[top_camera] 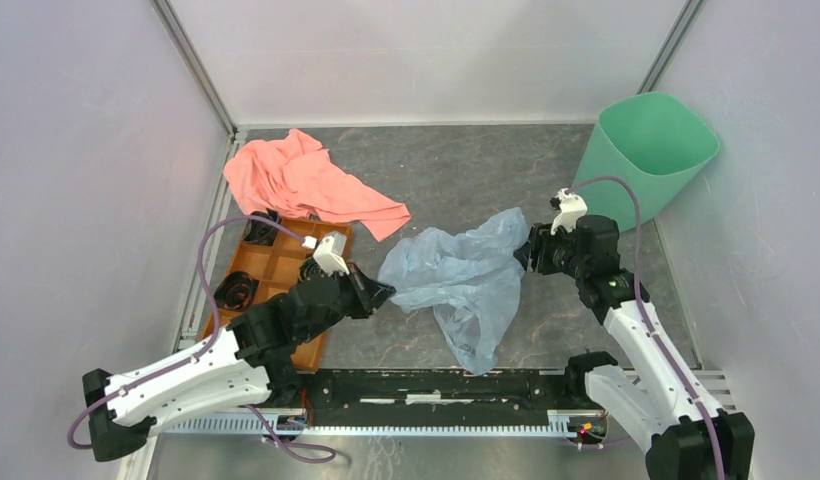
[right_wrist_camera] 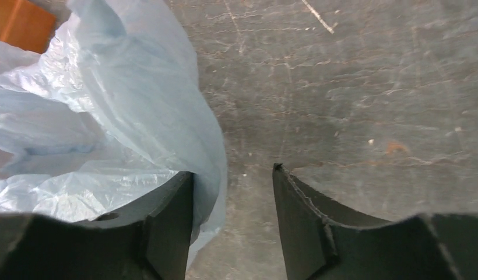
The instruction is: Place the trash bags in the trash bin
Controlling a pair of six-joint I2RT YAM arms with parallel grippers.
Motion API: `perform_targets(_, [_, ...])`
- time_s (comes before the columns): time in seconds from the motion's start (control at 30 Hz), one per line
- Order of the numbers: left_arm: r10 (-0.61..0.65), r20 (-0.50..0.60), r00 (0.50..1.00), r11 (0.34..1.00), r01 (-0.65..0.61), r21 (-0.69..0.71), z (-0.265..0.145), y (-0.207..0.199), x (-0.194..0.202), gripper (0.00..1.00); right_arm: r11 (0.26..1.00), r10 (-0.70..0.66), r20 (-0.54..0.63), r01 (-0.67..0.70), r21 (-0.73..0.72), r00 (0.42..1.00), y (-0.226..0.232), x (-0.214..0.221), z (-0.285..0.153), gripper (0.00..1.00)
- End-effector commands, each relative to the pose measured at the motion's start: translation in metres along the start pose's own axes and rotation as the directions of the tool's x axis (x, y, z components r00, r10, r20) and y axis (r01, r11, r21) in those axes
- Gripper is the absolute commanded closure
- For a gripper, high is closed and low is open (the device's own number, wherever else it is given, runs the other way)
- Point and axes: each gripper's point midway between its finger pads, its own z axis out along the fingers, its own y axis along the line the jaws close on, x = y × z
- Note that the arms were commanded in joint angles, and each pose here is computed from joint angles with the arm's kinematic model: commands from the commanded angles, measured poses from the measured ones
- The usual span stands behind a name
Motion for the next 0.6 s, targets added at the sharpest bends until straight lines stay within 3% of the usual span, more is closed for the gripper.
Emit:
perform_targets(0.0, [-0.109, 0.066, 0.992, 0.994, 0.109, 0.001, 0.007, -0.004, -0.017, 0.98, 0.991, -0.113, 0.036, 0.11, 0.079, 0.993, -0.002, -0.024, -0.011, 0.37])
perform_targets(0.13, [-0.081, 0.054, 0.995, 0.995, 0.084, -0.056, 0.024, 0.014, -0.027, 0.98, 0.982, -0.182, 0.018, 0.181, 0.053, 0.983, 0.015, -0.028, -0.011, 0.3])
perform_targets(0.2, [-0.119, -0.019, 0.993, 0.99, 0.117, -0.083, 0.039, 0.031, -0.029, 0.98, 0.97, -0.218, 0.004, 0.216, 0.112, 0.976, 0.006, -0.034, -0.015, 0.27])
perform_targets(0.3, [-0.203, -0.124, 0.971, 0.979, 0.203, -0.011, 0.053, 0.033, -0.029, 0.98, 0.963, -0.234, 0.014, 0.229, 0.143, 0.972, 0.004, -0.045, -0.024, 0.25])
perform_targets(0.43, [-0.201, -0.115, 0.973, 0.979, 0.204, 0.017, 0.054, 0.031, -0.033, 0.98, 0.979, -0.182, 0.048, 0.186, -0.084, 0.982, 0.044, -0.031, -0.023, 0.22])
perform_targets(0.57, [-0.215, -0.122, 0.969, 0.976, 0.216, 0.001, 0.055, 0.04, -0.025, 0.98, 0.947, -0.063, 0.0, 0.06, -0.316, 0.998, 0.075, 0.018, -0.009, 0.2])
